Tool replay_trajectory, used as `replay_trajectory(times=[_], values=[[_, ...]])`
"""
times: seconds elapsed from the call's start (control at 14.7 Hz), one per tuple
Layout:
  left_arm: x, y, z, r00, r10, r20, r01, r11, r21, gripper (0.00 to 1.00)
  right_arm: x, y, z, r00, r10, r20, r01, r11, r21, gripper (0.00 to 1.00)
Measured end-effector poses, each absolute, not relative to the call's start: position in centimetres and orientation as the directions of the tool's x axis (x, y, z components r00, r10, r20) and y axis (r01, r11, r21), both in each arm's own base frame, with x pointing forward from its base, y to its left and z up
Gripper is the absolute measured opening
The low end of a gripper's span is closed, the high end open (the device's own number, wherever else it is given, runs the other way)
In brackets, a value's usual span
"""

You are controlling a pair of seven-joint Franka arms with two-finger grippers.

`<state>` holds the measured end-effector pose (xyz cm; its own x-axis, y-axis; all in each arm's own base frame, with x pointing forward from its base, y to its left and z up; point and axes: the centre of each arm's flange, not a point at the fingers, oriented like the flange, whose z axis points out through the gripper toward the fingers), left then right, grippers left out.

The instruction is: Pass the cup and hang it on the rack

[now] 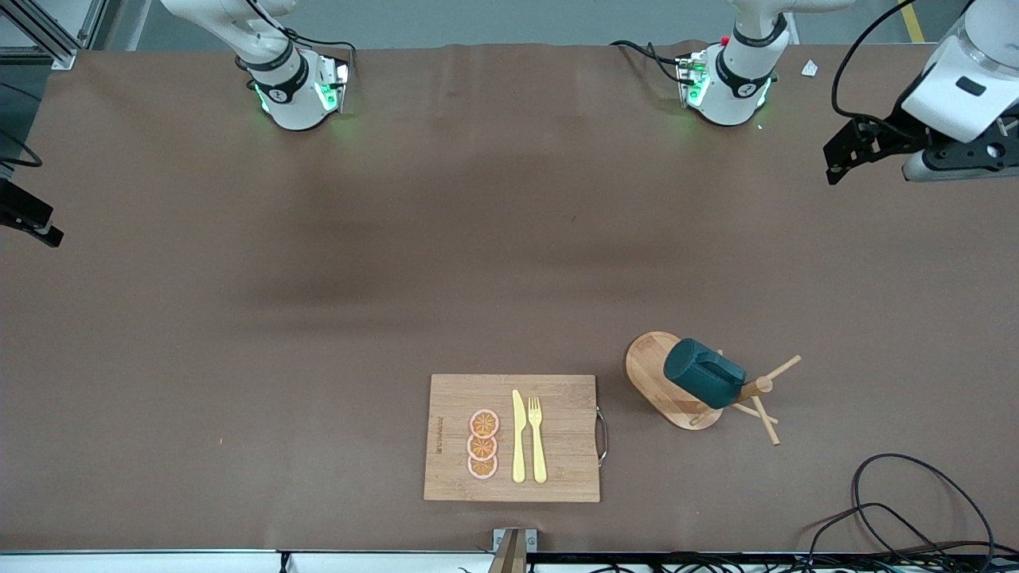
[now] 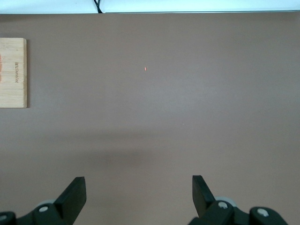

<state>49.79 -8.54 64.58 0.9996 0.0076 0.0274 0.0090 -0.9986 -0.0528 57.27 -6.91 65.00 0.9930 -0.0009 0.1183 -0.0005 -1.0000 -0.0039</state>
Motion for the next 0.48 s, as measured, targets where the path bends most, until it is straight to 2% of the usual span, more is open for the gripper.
replay_trajectory(times=[0.48], values=[[48.47, -8.69, 65.38, 1.0, 0.004, 0.001, 0.004, -1.0, 0.005, 1.0, 57.28, -6.92, 65.0, 0.993, -0.001, 0.119, -0.001, -1.0, -0.004, 1.0]])
